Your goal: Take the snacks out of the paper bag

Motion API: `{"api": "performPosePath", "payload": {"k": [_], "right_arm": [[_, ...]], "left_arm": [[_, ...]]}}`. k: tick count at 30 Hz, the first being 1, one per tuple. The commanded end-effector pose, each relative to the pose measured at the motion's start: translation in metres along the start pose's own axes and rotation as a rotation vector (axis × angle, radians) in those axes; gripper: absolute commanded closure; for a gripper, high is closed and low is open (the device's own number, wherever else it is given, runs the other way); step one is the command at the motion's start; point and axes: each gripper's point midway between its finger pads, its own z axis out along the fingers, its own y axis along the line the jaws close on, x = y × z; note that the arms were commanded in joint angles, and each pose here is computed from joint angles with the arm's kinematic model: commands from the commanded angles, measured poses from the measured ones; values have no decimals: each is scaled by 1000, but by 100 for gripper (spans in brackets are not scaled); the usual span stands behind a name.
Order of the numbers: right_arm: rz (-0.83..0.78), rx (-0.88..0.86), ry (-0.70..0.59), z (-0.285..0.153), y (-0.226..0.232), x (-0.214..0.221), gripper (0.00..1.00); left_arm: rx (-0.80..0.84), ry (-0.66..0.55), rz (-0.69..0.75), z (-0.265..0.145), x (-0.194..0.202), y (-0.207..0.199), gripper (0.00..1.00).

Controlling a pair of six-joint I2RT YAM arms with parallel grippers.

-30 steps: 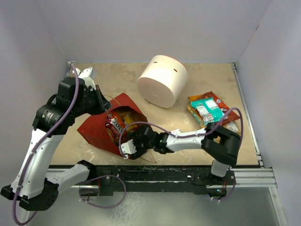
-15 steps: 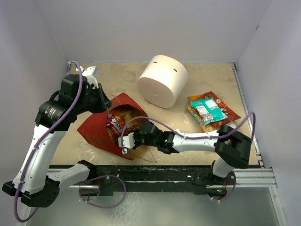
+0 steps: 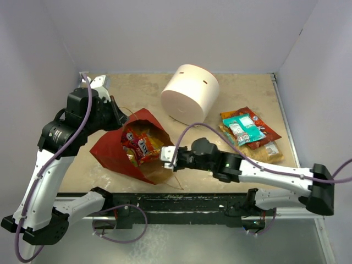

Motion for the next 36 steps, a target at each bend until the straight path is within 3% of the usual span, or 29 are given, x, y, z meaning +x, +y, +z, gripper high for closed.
{"api": "performPosePath", "payload": {"k": [1, 5, 9, 14, 19, 23, 30, 36], "right_arm": [[210, 12, -84, -39, -9, -47, 100], [355, 159, -93, -71, -36, -61, 100], [524, 543, -72, -113, -101, -61, 100], [568, 973, 9, -161, -159, -27, 100], [688, 1246, 247, -201, -193, 51, 100], [710, 1393, 471, -248, -201, 106, 100], [521, 1511, 1013, -322, -183, 167, 100], [525, 1434, 1155, -324, -173, 197, 100]], "left_arm": [[12, -94, -37, -5, -19, -4, 100], [6, -85, -39, -7, -13, 0, 100], [5, -71, -38, -7, -8, 2, 100], [26, -68, -35, -6, -7, -2, 100], [60, -69, -5, -3, -10, -8, 100], [63, -70, 33, 0, -13, -9, 100], [113, -36, 59, 9, -11, -19, 100], [160, 6, 96, 18, -7, -28, 100]]}}
